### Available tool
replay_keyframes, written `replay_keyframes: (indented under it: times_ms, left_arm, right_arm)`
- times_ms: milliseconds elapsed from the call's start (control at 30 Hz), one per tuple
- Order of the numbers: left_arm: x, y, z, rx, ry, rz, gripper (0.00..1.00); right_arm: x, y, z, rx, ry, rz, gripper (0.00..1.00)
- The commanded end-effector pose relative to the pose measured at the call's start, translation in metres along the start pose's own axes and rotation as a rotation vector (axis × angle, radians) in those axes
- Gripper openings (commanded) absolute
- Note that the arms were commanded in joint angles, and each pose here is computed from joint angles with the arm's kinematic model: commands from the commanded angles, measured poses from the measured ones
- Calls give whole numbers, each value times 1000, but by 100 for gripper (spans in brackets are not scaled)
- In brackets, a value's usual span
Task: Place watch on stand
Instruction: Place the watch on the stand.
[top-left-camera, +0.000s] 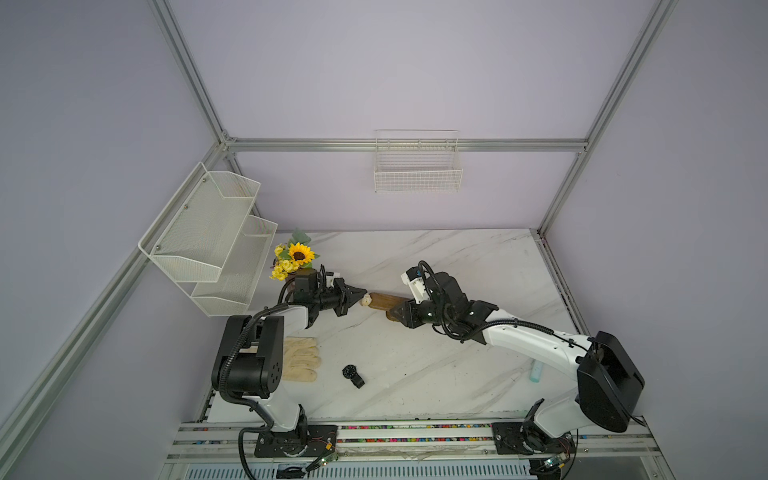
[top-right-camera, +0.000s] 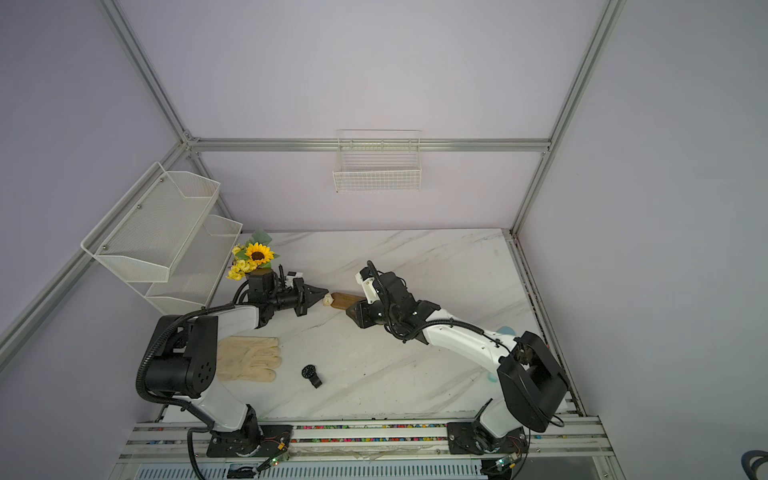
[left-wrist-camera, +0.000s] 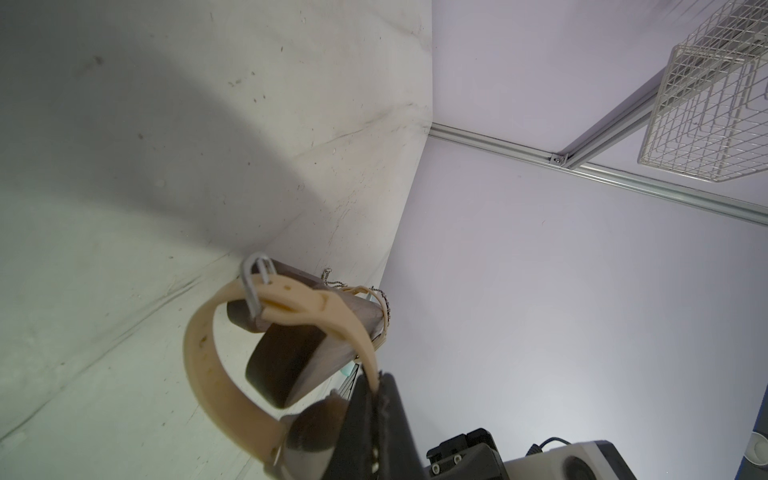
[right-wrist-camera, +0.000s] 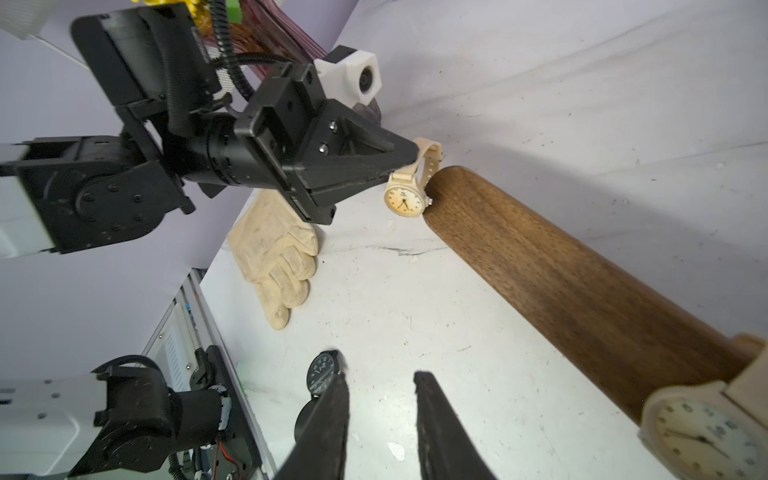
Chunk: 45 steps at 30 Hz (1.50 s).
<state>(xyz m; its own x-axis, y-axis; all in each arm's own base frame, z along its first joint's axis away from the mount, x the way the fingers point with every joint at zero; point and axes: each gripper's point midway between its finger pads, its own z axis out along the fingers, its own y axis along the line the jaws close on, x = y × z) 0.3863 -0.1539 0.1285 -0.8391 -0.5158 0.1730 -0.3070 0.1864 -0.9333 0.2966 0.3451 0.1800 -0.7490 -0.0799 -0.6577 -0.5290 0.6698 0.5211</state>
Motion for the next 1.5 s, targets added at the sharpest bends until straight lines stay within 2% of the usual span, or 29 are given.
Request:
replay_keyframes:
  times_ms: [0,333,400,467,533,767,1033,1467]
  left_arm:
    - [-7,-26,1,58,9,56,0]
    - [-10,-26,4,77,18,51,0]
    - [-9,-26,6,79,23,48,0]
    - [-11,-26,6,82,22,49,0]
    - [-10,-25,6,82,26,46,0]
    - [-8,-26,6,89,33,47,0]
    - [-8,-25,7,90,36,45,0]
    - [-8,-25,15,117,51,41,0]
  right_arm:
    - [-22,-11,-1,49,-27,-2,31]
    - [-54,-50,33,110,35,-9,29]
    - [-55,-58,49,118,76,-16,21]
    - [-52,-66,65,131,130,-31,6]
    - [-52,-72,75,150,165,-40,0]
    - [-49,-74,94,133,233,-50,0]
    - [-50,-60,105,45,276,-71,0]
    - [-29,-58,121,11,342,-68,0]
